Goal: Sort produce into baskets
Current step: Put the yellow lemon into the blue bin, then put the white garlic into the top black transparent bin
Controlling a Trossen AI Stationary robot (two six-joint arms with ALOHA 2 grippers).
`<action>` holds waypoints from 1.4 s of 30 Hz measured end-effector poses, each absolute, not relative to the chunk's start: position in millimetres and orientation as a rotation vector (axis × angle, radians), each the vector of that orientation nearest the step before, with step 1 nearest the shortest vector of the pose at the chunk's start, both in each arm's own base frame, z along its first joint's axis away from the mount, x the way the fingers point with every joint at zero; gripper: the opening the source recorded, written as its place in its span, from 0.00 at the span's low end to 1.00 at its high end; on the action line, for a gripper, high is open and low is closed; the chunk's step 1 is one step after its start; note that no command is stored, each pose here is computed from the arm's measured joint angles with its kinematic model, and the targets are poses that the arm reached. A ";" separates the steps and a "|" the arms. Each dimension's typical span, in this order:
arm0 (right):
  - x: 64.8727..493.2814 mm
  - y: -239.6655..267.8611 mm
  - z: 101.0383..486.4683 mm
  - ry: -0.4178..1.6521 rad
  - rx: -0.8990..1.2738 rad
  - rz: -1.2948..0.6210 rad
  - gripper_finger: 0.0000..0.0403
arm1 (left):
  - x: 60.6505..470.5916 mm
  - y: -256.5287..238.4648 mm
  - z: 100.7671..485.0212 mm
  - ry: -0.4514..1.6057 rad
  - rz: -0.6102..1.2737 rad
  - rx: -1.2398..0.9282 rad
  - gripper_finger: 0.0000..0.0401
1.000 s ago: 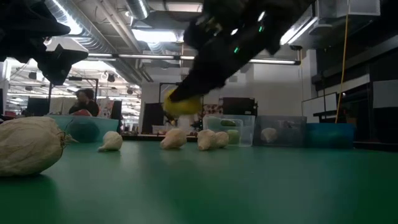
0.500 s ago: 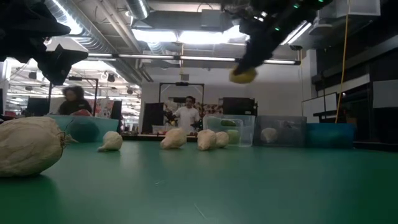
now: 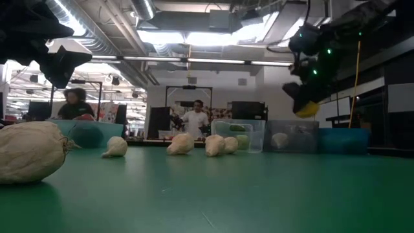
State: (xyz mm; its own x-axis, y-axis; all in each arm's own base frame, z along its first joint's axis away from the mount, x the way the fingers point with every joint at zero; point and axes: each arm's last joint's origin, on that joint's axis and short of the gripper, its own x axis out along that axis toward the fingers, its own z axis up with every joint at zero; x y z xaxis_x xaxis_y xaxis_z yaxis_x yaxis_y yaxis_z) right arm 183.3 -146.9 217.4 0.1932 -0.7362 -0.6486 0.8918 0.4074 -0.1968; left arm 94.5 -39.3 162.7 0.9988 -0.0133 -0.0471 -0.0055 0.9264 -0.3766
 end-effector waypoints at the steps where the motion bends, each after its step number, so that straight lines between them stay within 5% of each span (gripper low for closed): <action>1: 179.5 -148.7 213.8 0.754 0.259 -1.192 0.52 | 94.5 -39.3 162.8 0.049 -0.004 -0.389 0.60; 17: 141.8 -176.3 202.9 0.670 0.513 -1.463 0.52 | 94.5 -38.9 162.8 0.045 0.010 -0.391 0.60; 23: 135.2 -178.1 200.3 0.711 0.545 -1.464 0.55 | 94.5 -38.9 162.8 0.045 0.010 -0.388 0.60; 34: 136.3 -177.6 200.1 0.730 0.542 -1.420 0.79 | 94.5 -38.9 162.8 0.045 0.010 -0.389 0.60; 42: 145.6 -180.8 239.3 0.624 0.552 -1.223 0.81 | 94.5 -38.9 162.8 0.045 0.010 -0.391 0.60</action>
